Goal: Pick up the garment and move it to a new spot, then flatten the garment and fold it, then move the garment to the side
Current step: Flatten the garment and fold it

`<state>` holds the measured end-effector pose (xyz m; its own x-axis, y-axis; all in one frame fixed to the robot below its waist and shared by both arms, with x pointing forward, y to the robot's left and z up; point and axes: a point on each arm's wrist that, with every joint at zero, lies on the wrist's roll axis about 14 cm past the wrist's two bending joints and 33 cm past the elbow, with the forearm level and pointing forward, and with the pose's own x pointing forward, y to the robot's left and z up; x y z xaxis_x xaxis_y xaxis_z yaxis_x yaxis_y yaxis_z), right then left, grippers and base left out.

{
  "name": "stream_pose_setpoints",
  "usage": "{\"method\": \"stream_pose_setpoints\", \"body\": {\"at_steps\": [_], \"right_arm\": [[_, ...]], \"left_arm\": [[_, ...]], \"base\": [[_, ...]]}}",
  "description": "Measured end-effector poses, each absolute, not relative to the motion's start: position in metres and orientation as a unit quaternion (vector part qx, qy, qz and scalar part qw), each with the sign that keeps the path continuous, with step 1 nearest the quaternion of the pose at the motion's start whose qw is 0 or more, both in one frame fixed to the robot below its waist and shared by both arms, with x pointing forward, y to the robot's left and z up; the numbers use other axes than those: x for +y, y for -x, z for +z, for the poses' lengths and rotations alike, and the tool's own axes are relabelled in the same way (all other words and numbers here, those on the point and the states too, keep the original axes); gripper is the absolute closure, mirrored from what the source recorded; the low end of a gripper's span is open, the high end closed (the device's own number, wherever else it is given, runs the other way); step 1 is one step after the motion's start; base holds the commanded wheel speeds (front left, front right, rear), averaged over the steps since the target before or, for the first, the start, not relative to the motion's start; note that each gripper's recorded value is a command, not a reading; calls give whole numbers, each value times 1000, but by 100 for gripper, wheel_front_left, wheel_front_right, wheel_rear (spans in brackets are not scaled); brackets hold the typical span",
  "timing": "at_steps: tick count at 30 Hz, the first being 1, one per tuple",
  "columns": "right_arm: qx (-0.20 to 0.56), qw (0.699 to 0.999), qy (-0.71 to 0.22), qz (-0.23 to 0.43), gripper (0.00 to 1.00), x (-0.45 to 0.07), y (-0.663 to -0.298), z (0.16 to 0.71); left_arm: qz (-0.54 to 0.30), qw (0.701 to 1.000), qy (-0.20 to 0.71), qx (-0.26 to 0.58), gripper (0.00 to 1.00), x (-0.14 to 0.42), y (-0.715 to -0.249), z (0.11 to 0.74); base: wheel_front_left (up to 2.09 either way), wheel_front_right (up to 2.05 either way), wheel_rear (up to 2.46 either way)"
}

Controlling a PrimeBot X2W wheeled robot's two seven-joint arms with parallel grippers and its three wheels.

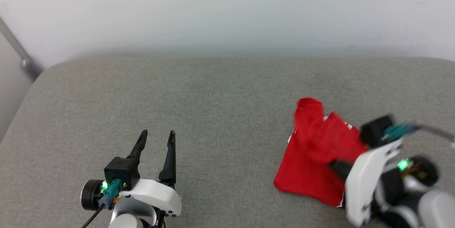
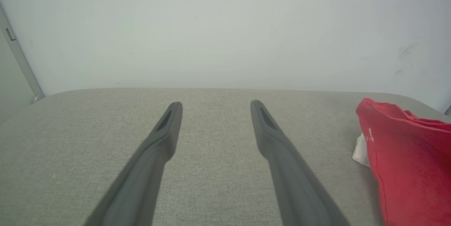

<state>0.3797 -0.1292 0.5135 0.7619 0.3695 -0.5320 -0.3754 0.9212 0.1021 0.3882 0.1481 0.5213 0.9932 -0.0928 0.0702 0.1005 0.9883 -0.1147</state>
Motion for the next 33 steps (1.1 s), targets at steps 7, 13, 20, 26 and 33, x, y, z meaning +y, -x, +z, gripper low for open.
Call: {"method": "stream_pose_setpoints", "body": {"at_steps": [7, 13, 20, 26, 33], "right_arm": [[390, 866, -33, 311, 100, -58, -284, 447], [467, 820, -77, 322, 0, -41, -232, 394], [265, 912, -106, 294, 0, -42, -287, 450], [104, 960, -111, 235, 0, -74, -328, 506], [21, 989, -74, 125, 0, -144, -355, 529]], "left_arm": [[-56, 996, 60, -38, 0, 144, -380, 529], [-50, 996, 62, -28, 0, 148, -375, 524], [-34, 997, 60, -17, 0, 158, -369, 517], [-31, 998, 59, -15, 0, 161, -366, 516], [-32, 998, 59, -14, 0, 158, -365, 516]], "base": [[0, 0, 0], [0, 0, 0], [0, 0, 0], [0, 0, 0], [0, 0, 0]]}}
